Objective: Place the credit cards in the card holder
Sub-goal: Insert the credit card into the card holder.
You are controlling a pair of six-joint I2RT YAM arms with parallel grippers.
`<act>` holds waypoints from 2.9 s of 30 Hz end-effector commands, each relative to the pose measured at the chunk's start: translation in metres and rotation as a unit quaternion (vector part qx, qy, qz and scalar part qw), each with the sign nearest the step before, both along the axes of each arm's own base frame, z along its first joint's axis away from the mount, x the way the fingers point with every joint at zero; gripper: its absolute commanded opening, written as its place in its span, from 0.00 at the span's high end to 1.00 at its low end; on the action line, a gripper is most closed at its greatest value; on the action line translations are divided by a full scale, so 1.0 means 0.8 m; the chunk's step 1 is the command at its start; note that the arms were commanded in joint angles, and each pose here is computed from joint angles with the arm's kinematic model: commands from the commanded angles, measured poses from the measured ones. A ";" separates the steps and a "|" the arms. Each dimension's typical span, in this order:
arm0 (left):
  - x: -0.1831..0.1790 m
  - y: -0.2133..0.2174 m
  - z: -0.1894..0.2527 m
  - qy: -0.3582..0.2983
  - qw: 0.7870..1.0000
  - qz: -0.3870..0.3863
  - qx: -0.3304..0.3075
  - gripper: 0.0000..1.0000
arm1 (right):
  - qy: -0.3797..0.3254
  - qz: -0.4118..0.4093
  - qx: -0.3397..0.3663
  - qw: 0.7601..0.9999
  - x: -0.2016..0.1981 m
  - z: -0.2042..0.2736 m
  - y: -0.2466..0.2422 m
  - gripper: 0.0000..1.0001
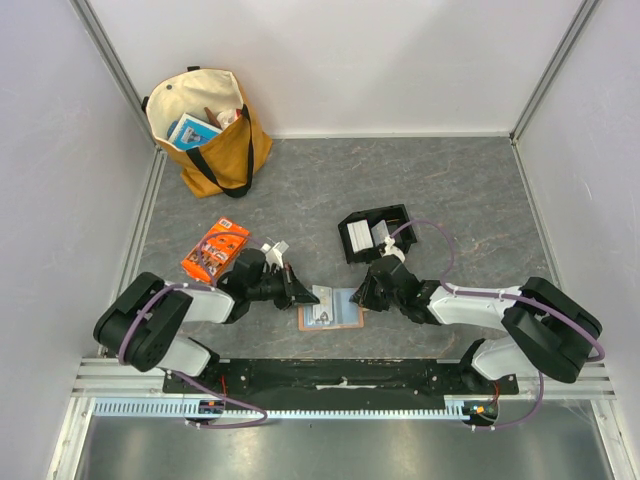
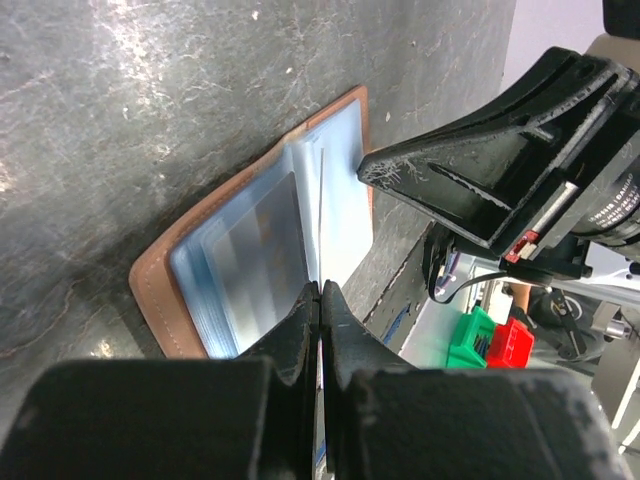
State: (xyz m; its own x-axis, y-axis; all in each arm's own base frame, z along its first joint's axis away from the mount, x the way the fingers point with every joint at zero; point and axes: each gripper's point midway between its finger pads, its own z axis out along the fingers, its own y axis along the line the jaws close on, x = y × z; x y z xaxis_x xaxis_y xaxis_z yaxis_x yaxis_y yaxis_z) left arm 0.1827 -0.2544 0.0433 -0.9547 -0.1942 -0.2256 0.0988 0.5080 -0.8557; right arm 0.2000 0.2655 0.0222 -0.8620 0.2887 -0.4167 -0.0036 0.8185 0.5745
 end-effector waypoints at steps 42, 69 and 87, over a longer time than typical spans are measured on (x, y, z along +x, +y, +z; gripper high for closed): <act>0.019 -0.012 -0.029 -0.038 0.998 0.014 0.051 0.98 | 0.030 -0.009 -0.071 0.997 -0.011 -0.035 -0.031 0.90; 0.010 -0.014 -0.032 -0.015 0.994 0.104 0.030 0.98 | 0.025 -0.015 -0.055 0.998 -0.014 -0.029 -0.032 0.85; -0.021 -0.045 -0.041 -0.007 0.998 0.060 0.024 0.91 | 0.028 -0.018 -0.058 0.998 -0.018 -0.034 -0.036 0.81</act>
State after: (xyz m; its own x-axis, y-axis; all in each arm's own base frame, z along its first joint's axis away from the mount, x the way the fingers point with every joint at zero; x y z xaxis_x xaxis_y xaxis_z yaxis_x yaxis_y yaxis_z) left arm 0.1728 -0.2922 0.0235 -0.9161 -0.2981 -0.2680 0.0723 0.5346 -0.8420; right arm 0.2011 0.2661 0.0237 -0.8582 0.2999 -0.4166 0.0017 0.8132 0.5820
